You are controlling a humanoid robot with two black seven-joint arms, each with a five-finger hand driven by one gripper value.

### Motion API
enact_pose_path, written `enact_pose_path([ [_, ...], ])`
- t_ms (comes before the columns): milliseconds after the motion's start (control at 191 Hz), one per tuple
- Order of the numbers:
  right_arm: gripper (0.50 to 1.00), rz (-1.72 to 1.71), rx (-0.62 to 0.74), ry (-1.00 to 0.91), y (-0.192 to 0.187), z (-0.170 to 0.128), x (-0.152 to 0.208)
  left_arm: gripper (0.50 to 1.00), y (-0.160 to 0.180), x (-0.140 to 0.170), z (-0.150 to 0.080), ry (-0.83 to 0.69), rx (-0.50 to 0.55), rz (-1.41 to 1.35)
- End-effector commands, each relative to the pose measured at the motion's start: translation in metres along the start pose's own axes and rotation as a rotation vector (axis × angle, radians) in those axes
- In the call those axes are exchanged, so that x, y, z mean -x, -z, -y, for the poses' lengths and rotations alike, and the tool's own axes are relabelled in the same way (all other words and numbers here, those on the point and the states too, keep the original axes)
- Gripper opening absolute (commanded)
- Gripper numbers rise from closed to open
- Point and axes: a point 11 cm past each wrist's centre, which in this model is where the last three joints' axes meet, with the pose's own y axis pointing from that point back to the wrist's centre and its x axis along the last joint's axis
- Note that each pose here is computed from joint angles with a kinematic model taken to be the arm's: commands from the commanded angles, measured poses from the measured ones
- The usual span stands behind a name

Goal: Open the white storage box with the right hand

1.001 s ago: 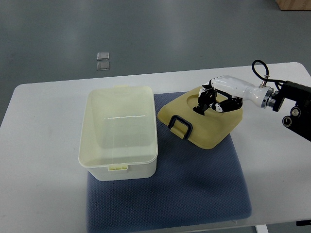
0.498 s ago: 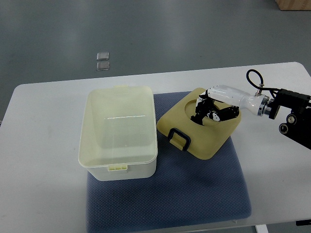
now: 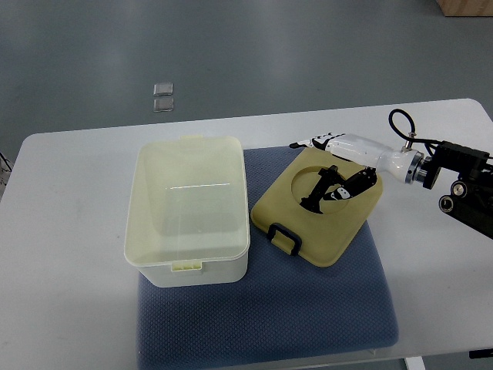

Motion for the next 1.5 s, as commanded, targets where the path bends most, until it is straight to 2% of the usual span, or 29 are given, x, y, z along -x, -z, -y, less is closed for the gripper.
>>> enact_pose_path([
  [0, 0.911, 0.026, 0.003, -0.021, -0.001, -0.001, -0.003, 1.000, 0.000, 0.000, 0.000, 0.000, 0.000, 0.000],
  [152, 0.911, 0.186, 0.015, -0.128, -0.004, -0.004, -0.017, 1.000, 0.000, 0.000, 0.000, 0.000, 0.000, 0.000],
  [414, 0.913, 0.661, -0.011, -0.320, -0.012, -0.006, -0.034, 1.000, 0.000, 0.000, 0.000, 0.000, 0.000, 0.000],
  [571, 0.913, 0.891, 0.001, -0.449, -0.032, -0.019, -0.040, 1.000, 0.000, 0.000, 0.000, 0.000, 0.000, 0.000],
  [923, 0.913, 1.282, 0.014, -0.795, -0.063, -0.023, -0.043, 1.000, 0.000, 0.000, 0.000, 0.000, 0.000, 0.000],
  [991, 0.915, 1.357, 0.059, -0.857, -0.071, -0.028, -0.041, 1.000, 0.000, 0.000, 0.000, 0.000, 0.000, 0.000],
  [1106, 0.928, 1.467, 0.122, -0.871, -0.078, -0.027, -0.035, 1.000, 0.000, 0.000, 0.000, 0.000, 0.000, 0.000],
  [1242, 0.928, 1.518, 0.113, -0.846, -0.074, -0.018, -0.028, 1.000, 0.000, 0.000, 0.000, 0.000, 0.000, 0.000],
  [1494, 0.930, 1.622, -0.053, -0.761, -0.050, 0.009, -0.024, 1.000, 0.000, 0.000, 0.000, 0.000, 0.000, 0.000],
])
